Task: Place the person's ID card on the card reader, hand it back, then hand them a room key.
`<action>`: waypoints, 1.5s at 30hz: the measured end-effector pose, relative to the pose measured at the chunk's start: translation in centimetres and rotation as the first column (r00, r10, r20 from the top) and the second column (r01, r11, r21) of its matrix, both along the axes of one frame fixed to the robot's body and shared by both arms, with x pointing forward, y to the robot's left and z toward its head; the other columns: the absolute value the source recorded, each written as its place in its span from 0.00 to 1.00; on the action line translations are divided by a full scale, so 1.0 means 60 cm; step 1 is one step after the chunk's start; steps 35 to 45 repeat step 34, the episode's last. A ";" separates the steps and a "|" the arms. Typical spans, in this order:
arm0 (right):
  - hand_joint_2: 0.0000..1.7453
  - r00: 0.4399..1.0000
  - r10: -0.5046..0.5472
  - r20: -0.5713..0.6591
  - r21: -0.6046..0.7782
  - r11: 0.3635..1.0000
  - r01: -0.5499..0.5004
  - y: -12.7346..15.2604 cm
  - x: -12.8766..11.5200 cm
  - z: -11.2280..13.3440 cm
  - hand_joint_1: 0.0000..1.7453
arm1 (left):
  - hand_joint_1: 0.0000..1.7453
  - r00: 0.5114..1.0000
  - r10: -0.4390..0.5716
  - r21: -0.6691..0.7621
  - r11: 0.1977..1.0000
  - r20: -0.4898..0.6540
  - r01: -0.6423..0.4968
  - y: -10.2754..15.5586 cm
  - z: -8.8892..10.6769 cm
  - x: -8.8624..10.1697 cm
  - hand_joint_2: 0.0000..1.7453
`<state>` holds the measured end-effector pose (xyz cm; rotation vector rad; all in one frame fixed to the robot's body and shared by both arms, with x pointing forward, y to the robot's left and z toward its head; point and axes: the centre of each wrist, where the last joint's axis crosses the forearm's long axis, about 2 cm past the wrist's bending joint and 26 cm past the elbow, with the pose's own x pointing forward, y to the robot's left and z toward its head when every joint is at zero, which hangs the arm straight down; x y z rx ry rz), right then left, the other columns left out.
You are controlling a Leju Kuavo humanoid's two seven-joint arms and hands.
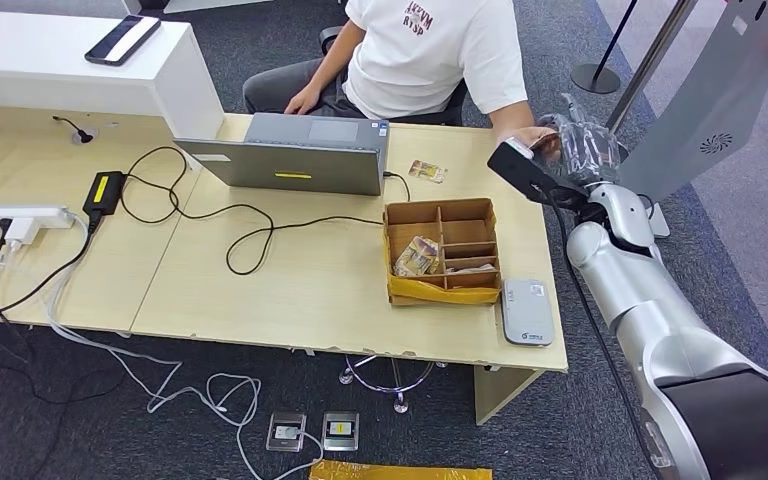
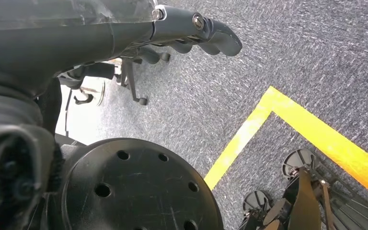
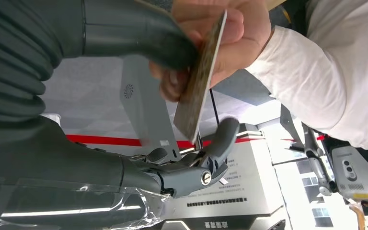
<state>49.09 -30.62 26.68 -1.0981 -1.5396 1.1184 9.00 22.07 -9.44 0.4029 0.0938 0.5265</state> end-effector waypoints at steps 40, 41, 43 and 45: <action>1.00 0.917 -0.091 0.389 -0.096 0.986 0.138 -0.115 0.011 0.112 0.00 | 0.00 0.998 0.059 -0.004 0.998 -0.007 -0.059 0.004 -0.001 -0.002 0.00; 1.00 0.917 -0.091 0.389 -0.096 0.986 0.138 -0.115 0.011 0.112 0.00 | 0.00 0.998 0.059 -0.004 0.998 -0.007 -0.059 0.004 -0.001 -0.002 0.00; 1.00 0.917 -0.091 0.389 -0.096 0.986 0.138 -0.115 0.011 0.112 0.00 | 0.00 0.998 0.059 -0.004 0.998 -0.007 -0.059 0.004 -0.001 -0.002 0.00; 1.00 0.917 -0.091 0.389 -0.096 0.986 0.138 -0.115 0.011 0.112 0.00 | 0.00 0.998 0.059 -0.004 0.998 -0.007 -0.059 0.004 -0.001 -0.002 0.00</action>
